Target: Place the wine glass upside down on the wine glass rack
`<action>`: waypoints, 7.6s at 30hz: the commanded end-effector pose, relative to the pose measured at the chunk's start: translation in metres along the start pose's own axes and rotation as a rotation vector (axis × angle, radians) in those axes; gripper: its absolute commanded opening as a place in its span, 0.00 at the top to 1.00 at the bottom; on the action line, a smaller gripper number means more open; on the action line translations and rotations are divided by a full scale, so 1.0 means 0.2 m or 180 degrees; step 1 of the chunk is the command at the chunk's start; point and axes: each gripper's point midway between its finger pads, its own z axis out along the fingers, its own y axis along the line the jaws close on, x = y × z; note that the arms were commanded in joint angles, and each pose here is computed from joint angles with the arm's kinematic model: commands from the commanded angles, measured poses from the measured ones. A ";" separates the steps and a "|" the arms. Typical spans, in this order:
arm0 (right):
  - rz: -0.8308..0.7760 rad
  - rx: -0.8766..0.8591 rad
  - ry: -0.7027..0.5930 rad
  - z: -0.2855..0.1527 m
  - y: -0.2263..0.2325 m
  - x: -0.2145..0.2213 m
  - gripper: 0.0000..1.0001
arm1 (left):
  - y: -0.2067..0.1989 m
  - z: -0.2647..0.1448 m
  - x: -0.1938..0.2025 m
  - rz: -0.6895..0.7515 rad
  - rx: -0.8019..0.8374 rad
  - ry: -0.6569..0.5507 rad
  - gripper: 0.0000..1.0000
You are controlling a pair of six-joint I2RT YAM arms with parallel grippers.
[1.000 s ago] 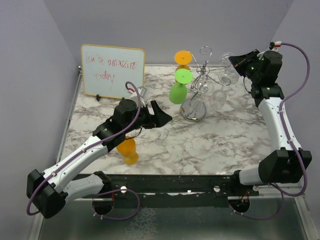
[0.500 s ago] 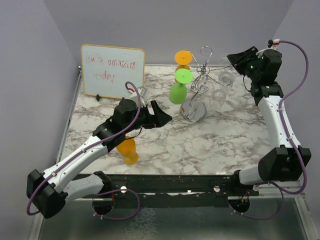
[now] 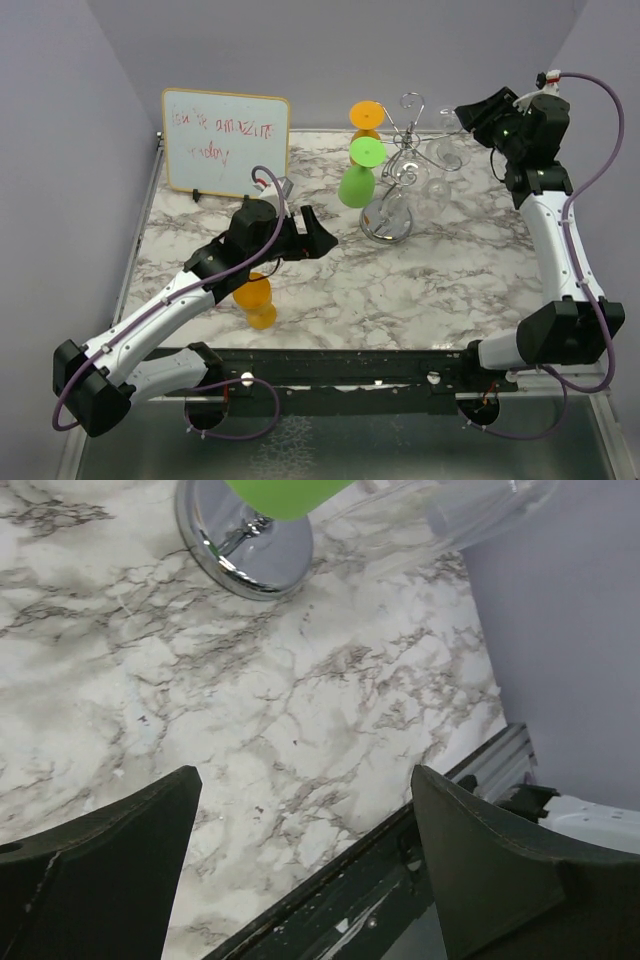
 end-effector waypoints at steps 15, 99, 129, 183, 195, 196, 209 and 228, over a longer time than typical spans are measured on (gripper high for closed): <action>-0.0371 0.0145 -0.0396 -0.38 0.05 -0.12 0.52 | 0.28 -0.44 -0.08 0.0350 -0.1403 0.0066 0.17; 0.3268 0.0513 0.1586 -1.05 -0.31 1.39 0.60 | -0.29 0.28 0.33 0.0405 0.0420 -0.0017 1.00; 0.3449 0.1018 0.1490 -0.97 -0.49 1.50 0.60 | -0.61 0.42 0.48 0.0750 0.0909 -0.0170 1.00; 0.2206 0.0724 0.0947 -0.75 -0.47 1.17 0.99 | -0.49 0.22 0.54 0.0580 0.1040 -0.0297 0.19; 0.0752 0.0563 0.0334 -0.84 -0.46 0.89 0.99 | -0.65 0.08 0.34 0.0539 0.1131 -0.0439 0.02; 0.0658 0.0470 0.0233 -0.85 -0.43 0.85 0.99 | -0.66 0.09 0.33 0.0542 0.1092 -0.0388 0.02; -0.0769 -0.0398 -0.0750 -0.98 -0.10 0.43 0.99 | -0.97 0.02 0.15 0.0515 0.1436 -0.0238 0.01; -0.2286 -0.2578 -0.0751 -1.33 0.37 0.66 0.99 | -1.25 0.03 -0.08 -0.0477 0.2121 0.0446 0.03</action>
